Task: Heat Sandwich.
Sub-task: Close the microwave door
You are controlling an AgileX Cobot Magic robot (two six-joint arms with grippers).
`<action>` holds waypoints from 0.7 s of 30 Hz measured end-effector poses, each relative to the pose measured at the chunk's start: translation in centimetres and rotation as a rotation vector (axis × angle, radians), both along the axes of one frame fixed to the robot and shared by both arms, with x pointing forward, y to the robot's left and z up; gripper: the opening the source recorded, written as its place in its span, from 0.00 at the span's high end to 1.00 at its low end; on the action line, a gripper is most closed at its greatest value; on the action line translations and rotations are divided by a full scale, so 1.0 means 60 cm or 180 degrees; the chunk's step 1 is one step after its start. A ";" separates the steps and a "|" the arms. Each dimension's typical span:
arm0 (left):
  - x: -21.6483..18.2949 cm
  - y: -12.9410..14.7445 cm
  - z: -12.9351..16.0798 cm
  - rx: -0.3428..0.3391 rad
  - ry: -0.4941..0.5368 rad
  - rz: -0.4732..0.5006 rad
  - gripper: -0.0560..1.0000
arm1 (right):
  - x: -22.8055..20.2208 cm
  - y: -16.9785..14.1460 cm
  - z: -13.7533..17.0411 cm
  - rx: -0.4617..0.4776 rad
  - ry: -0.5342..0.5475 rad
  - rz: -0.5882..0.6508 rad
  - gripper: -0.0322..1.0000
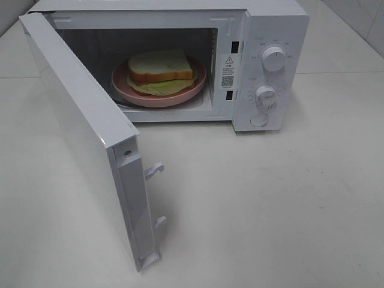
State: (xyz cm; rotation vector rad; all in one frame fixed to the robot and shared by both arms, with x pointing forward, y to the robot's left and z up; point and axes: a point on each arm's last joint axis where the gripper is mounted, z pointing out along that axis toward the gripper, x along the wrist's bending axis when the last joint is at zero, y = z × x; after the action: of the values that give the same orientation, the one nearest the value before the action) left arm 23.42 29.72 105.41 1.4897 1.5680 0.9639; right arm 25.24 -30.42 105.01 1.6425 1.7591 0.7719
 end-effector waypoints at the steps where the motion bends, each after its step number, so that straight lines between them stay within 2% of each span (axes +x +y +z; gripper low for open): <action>1: 0.000 0.000 0.000 0.0000 0.0000 0.0000 0.02 | -0.002 0.000 -0.002 0.0006 -0.0028 -0.0052 0.23; 3: 0.000 0.000 0.000 0.0000 0.0000 0.0000 0.02 | -0.010 -0.002 -0.003 0.0014 -0.0133 -0.0179 0.23; 12: 0.000 0.000 0.000 0.0000 0.0000 0.0000 0.02 | -0.039 -0.002 -0.005 0.0059 -0.0509 -0.0234 0.23; 21: 0.000 0.000 0.000 0.0000 0.0000 0.0000 0.02 | -0.039 -0.002 -0.005 0.0067 -0.0505 -0.0229 0.23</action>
State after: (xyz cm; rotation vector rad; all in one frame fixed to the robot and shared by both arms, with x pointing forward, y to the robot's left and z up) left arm 23.42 29.72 105.41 1.4897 1.5680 0.9639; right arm 22.91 -30.53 104.71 1.6029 1.5783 0.8652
